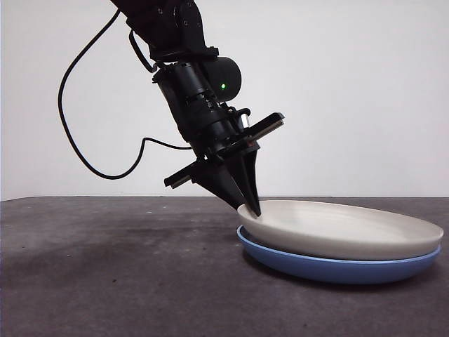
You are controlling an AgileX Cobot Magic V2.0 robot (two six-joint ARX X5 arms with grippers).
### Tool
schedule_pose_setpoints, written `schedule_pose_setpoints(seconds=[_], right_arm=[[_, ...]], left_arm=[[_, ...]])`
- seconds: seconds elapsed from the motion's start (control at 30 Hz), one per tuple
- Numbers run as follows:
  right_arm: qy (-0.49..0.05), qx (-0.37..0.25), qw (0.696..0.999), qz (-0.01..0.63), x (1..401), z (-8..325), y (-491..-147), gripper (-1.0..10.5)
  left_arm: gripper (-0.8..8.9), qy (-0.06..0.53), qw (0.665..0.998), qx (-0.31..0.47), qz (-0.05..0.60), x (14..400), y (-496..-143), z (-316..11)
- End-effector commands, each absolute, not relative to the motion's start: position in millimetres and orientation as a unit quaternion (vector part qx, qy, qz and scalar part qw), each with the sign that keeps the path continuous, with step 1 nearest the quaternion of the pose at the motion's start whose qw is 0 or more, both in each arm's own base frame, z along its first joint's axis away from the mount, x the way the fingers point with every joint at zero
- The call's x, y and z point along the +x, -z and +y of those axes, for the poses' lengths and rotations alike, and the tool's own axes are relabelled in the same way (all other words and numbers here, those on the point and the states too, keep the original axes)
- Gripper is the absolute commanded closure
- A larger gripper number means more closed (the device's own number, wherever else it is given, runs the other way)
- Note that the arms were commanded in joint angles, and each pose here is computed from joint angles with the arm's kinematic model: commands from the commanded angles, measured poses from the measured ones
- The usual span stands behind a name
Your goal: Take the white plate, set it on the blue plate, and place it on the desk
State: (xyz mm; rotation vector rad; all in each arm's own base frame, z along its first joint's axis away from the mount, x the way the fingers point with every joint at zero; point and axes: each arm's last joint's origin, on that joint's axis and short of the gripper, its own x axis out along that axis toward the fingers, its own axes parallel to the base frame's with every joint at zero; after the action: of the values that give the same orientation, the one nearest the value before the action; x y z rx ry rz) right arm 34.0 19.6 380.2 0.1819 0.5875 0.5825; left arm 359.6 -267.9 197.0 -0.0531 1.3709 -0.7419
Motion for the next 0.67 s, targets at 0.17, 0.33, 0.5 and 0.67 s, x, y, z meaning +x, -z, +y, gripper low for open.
schedule_pose_setpoints(seconds=[0.17, 0.33, 0.5, 0.67], right_arm=[[-0.276, 0.081, 0.918, 0.271, 33, 19, -386, 3.7], [-0.276, 0.081, 0.918, 0.271, 33, 19, -386, 3.7], [-0.271, 0.079, 0.92, 0.271, 33, 18, -386, 3.7], [-0.263, 0.083, 0.922, 0.273, 33, 18, -386, 3.7]], left_arm=[[3.56, 0.348, 0.716, -0.018, 0.604, 364, -204, -276], [2.53, 0.364, 0.719, -0.003, 0.592, 366, -226, -278], [2.1, 0.371, 0.709, 0.017, 0.599, 362, -258, -275], [2.1, 0.385, 0.708, 0.033, 0.591, 350, -299, -266]])
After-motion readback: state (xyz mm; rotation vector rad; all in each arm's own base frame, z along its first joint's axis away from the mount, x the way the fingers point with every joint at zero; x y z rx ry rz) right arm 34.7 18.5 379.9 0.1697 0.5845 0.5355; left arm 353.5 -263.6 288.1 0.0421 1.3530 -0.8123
